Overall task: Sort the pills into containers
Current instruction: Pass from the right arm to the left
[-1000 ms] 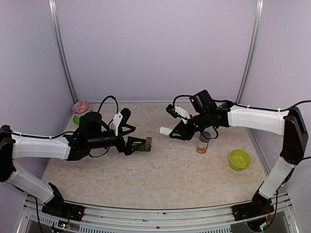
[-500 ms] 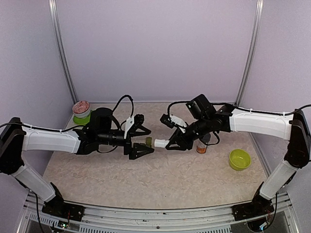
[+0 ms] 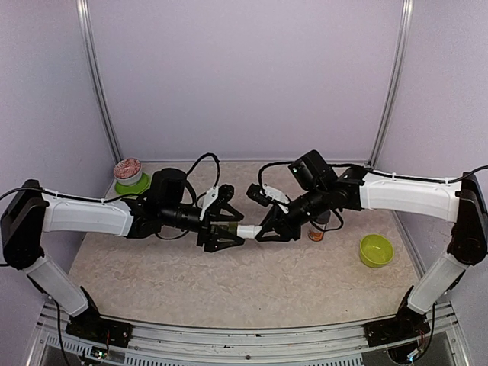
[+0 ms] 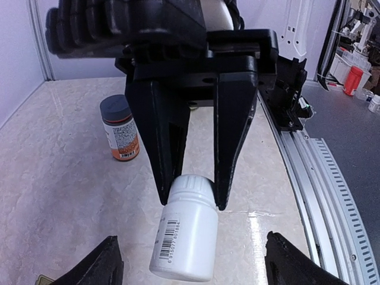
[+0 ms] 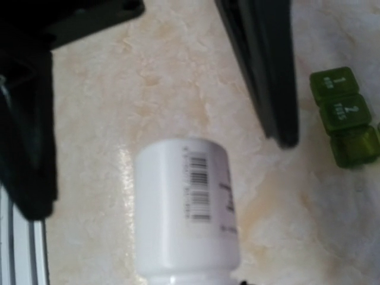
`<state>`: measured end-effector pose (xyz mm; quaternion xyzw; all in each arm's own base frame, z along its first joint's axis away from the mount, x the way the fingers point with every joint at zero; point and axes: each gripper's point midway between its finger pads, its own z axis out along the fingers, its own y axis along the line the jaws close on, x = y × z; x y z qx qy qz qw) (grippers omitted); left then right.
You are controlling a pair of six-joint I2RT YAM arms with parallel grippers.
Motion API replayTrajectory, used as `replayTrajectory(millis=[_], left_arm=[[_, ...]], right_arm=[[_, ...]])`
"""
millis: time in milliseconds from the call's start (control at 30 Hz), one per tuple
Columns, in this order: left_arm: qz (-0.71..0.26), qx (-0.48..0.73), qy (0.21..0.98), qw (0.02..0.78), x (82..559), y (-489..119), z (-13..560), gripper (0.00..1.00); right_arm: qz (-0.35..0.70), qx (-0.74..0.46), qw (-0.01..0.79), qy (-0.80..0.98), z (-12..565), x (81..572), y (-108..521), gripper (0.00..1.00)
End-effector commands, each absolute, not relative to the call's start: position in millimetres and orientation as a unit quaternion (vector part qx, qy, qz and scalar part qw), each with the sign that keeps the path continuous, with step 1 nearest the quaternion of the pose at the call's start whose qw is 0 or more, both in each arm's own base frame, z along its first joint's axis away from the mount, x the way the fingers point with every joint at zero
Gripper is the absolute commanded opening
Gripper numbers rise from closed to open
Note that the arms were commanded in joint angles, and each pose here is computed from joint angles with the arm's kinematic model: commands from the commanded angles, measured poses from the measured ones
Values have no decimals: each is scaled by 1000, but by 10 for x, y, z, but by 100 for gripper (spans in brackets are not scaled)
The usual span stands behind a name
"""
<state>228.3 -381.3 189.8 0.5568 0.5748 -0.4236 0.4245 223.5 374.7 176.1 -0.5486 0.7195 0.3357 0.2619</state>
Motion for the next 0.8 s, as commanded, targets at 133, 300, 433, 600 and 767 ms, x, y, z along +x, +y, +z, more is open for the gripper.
replayTrajectory(millis=[133,300,433,600,767], left_arm=[[-432,569,571,404,2219,-3861,1845,77],[-437,566,571,403,2223,-3875,1853,59],[-444,562,569,403,2213,-3882,1867,57],[-453,563,560,406,2178,-3889,1923,56],[-457,563,562,397,2169,-3896,1898,52]], right_arm=[[356,-563,281,691,1964,2102,3761,30],[356,-563,279,691,1949,2103,3761,31],[355,-563,278,693,1933,2107,3763,31],[355,-564,277,692,1930,2105,3765,31],[353,-564,280,692,1936,2119,3767,31]])
